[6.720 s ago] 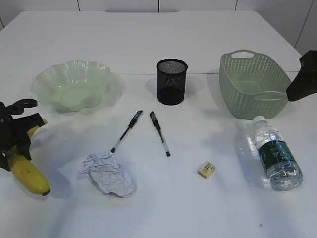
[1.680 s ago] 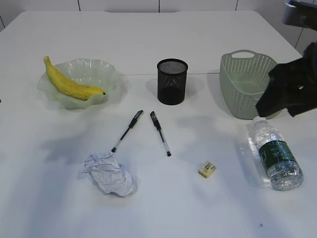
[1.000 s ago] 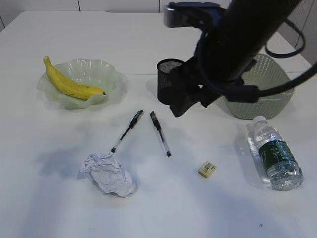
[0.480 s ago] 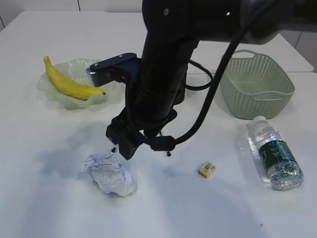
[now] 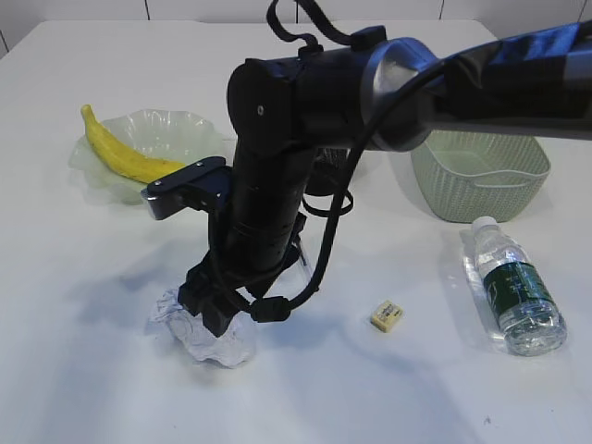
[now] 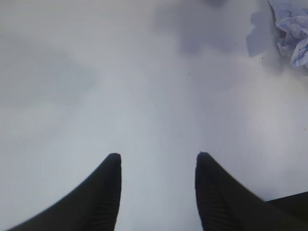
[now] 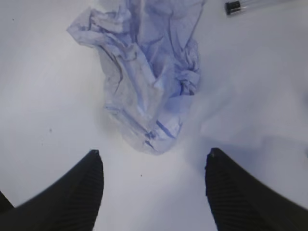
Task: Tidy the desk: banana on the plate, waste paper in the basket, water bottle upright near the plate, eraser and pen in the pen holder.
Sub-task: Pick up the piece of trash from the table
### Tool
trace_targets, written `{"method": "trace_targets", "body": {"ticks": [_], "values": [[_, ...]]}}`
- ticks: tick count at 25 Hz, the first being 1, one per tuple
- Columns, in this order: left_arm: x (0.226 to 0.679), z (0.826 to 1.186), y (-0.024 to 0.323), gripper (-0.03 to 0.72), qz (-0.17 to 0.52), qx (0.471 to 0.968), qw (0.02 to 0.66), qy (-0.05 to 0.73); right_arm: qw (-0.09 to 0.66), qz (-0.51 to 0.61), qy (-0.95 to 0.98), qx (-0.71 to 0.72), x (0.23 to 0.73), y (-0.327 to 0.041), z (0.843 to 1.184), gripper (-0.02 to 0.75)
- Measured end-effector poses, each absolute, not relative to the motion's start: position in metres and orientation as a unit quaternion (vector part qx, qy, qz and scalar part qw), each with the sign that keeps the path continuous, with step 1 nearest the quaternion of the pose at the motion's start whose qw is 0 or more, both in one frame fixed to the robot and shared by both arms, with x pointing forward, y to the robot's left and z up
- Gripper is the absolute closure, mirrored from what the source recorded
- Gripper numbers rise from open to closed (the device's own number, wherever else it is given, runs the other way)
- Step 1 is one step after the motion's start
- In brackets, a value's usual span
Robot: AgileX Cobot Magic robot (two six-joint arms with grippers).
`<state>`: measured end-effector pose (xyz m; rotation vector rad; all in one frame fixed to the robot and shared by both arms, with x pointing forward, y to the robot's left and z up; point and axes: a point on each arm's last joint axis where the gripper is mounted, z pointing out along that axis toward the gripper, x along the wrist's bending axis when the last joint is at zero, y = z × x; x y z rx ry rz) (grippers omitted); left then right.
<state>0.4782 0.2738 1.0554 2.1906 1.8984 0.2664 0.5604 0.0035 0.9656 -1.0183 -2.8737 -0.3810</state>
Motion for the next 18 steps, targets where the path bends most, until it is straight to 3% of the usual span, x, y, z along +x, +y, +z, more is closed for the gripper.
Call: {"method": "trace_targets", "body": {"ticks": [7, 18], "values": [[0.478, 1.055, 0.274, 0.346, 0.091, 0.747, 0.116, 0.648, 0.032, -0.154, -0.932, -0.326, 0.571, 0.016, 0.962, 0.158], [0.478, 1.055, 0.274, 0.346, 0.09, 0.747, 0.117, 0.648, 0.045, -0.152, -0.928, -0.338, 0.579, 0.024, 0.933, 0.148]]}}
